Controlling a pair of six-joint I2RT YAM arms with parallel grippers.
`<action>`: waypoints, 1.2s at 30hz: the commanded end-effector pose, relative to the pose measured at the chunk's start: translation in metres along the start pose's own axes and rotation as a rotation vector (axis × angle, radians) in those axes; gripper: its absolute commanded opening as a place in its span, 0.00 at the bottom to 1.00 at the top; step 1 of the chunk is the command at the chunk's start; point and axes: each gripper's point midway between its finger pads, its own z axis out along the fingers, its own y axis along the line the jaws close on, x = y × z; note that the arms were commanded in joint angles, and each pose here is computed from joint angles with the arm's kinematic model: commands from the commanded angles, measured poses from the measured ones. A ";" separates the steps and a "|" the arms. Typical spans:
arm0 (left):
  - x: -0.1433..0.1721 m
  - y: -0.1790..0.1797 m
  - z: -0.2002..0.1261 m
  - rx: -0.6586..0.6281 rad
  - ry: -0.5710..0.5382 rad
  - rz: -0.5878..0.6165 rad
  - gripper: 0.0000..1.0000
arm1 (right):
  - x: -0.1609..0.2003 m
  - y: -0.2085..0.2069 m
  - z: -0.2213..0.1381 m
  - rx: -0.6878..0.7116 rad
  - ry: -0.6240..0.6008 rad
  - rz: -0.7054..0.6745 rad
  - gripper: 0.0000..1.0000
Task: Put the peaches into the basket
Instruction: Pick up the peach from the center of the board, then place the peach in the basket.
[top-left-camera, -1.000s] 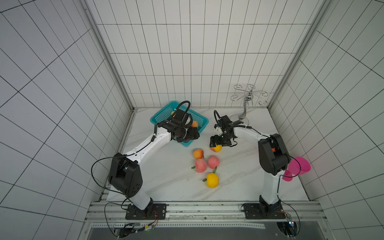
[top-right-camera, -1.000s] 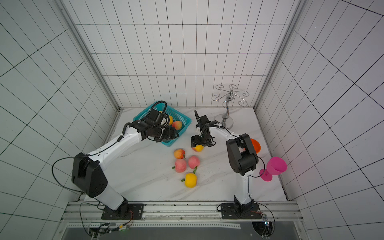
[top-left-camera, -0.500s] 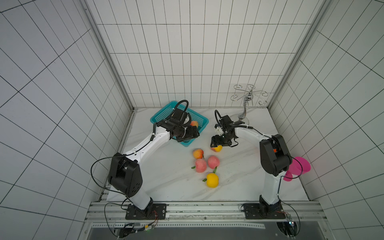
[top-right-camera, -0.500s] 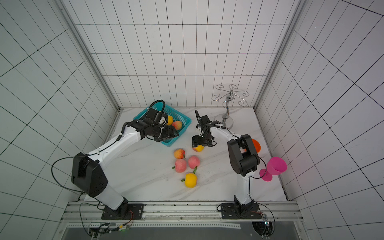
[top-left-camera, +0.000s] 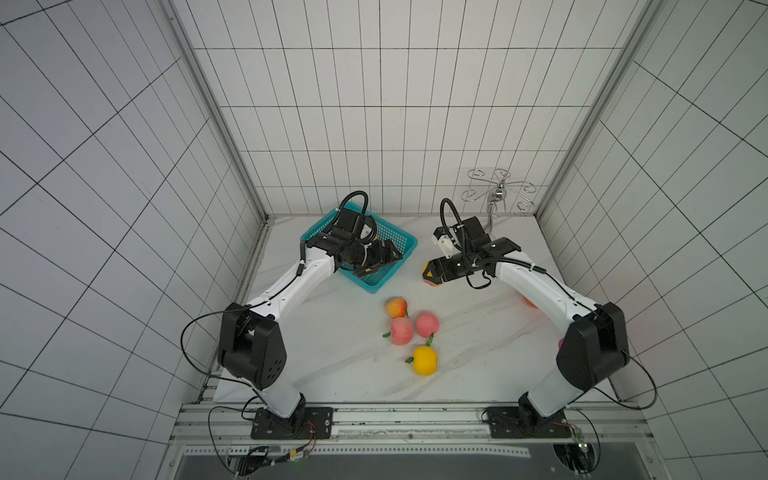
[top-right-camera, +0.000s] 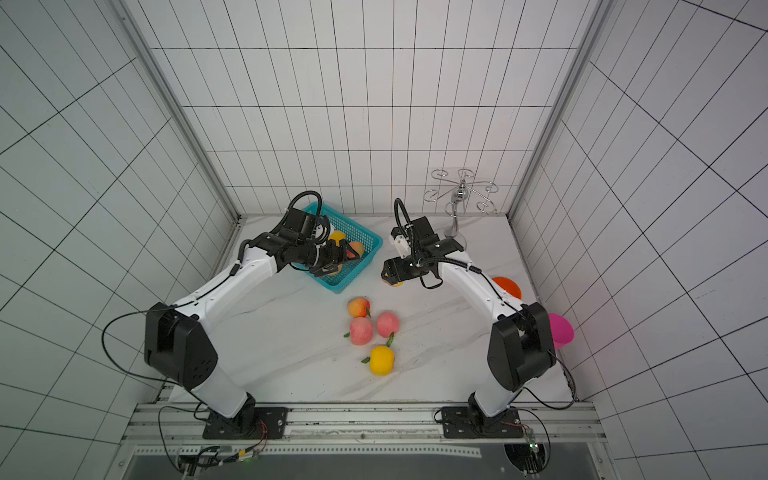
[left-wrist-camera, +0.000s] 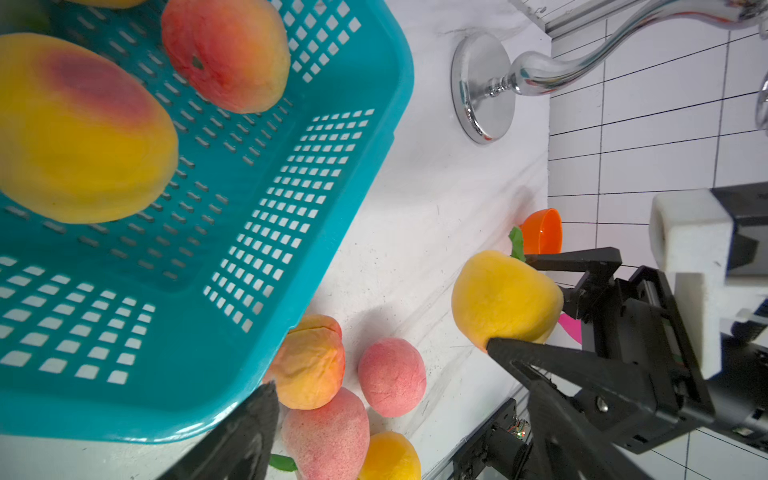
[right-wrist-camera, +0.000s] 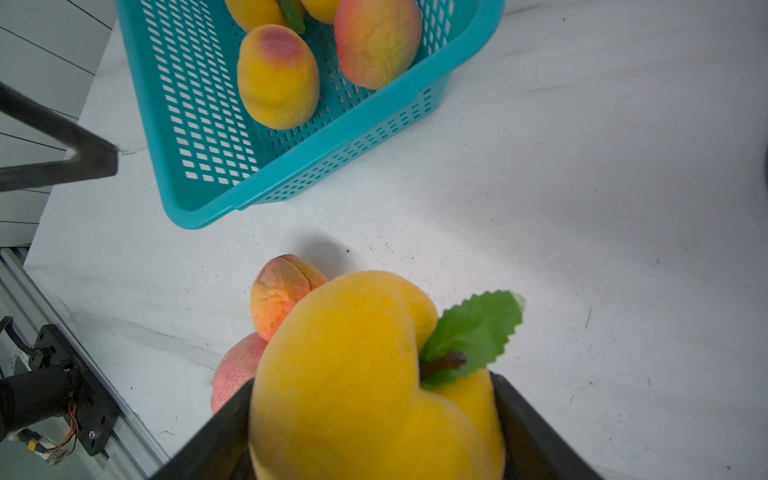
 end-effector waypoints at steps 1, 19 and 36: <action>-0.010 -0.029 -0.004 0.120 -0.014 0.009 0.92 | 0.001 0.024 -0.010 -0.062 -0.030 -0.099 0.66; 0.016 -0.086 -0.004 0.386 0.117 0.077 0.94 | -0.031 0.073 -0.057 -0.173 -0.195 -0.237 0.67; 0.043 -0.096 0.013 0.452 0.226 0.074 0.90 | -0.039 0.078 -0.071 -0.175 -0.248 -0.251 0.68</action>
